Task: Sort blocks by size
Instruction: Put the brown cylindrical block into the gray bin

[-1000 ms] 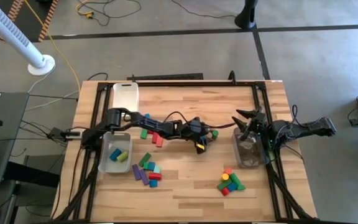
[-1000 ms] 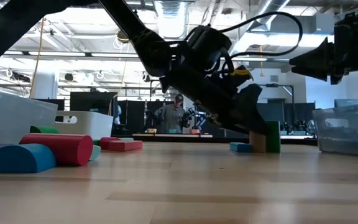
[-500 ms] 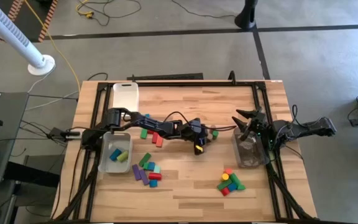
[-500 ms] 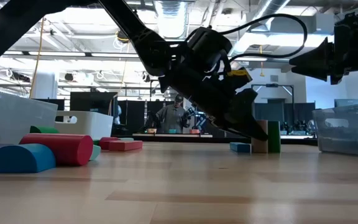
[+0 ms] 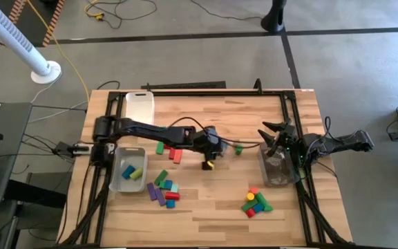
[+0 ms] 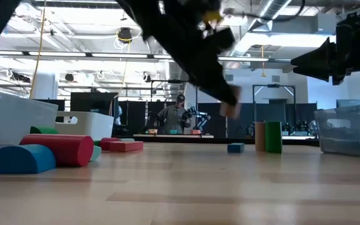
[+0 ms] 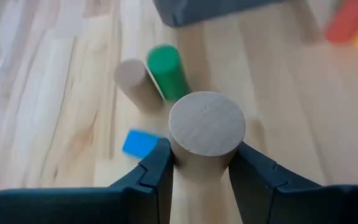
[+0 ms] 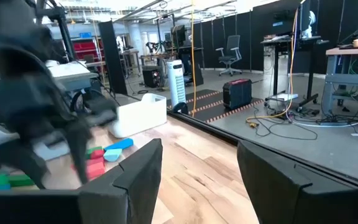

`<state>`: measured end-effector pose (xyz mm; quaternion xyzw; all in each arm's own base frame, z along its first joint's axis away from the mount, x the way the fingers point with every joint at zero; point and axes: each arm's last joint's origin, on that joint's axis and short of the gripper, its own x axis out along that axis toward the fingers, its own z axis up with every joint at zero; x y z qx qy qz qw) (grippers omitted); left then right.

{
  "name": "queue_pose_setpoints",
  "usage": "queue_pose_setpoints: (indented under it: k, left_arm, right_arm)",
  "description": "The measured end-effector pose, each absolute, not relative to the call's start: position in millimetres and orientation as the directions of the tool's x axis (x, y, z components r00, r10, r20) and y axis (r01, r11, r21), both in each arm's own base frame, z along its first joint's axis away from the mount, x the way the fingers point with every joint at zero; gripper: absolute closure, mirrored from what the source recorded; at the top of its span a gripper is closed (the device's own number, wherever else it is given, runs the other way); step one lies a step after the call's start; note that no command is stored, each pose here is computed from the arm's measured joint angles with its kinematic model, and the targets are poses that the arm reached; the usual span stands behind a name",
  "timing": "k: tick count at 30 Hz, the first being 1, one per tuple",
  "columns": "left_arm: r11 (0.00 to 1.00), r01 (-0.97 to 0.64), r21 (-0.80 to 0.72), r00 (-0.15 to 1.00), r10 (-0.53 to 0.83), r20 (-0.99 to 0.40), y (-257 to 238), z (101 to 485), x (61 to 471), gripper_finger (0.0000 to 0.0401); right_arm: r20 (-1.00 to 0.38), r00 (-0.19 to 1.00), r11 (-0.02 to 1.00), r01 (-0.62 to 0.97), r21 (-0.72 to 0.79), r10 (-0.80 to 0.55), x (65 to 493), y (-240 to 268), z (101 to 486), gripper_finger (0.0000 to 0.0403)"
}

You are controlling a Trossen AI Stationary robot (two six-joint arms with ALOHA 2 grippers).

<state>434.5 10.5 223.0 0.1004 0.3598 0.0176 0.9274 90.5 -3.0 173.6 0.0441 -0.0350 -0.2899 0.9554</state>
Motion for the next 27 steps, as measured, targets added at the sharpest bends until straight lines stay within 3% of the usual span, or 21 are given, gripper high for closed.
queue_pose_setpoints:
  k: [6,14,19,27]
  left_arm:
    - [0.97,0.059,0.235,0.637,0.145,-0.757,-4,290,370,0.0283]
    - [0.985,-0.121,0.12,0.482,0.164,-0.861,-24,350,265,0.0283]
    - [0.969,-0.234,0.079,0.375,0.165,-0.912,-36,348,219,0.0283]
    - [0.934,-0.345,0.089,0.162,0.153,-0.975,-43,298,185,0.0282]
  right_arm:
    - [0.041,0.83,0.828,0.551,0.104,-0.557,91,-3,173,0.0164]
    - [0.041,0.83,0.828,0.551,0.103,-0.557,91,-3,173,0.0164]
    - [0.041,0.829,0.828,0.552,0.101,-0.558,91,-3,173,0.0164]
    - [0.041,0.829,0.828,0.552,0.101,-0.558,91,-3,173,0.0164]
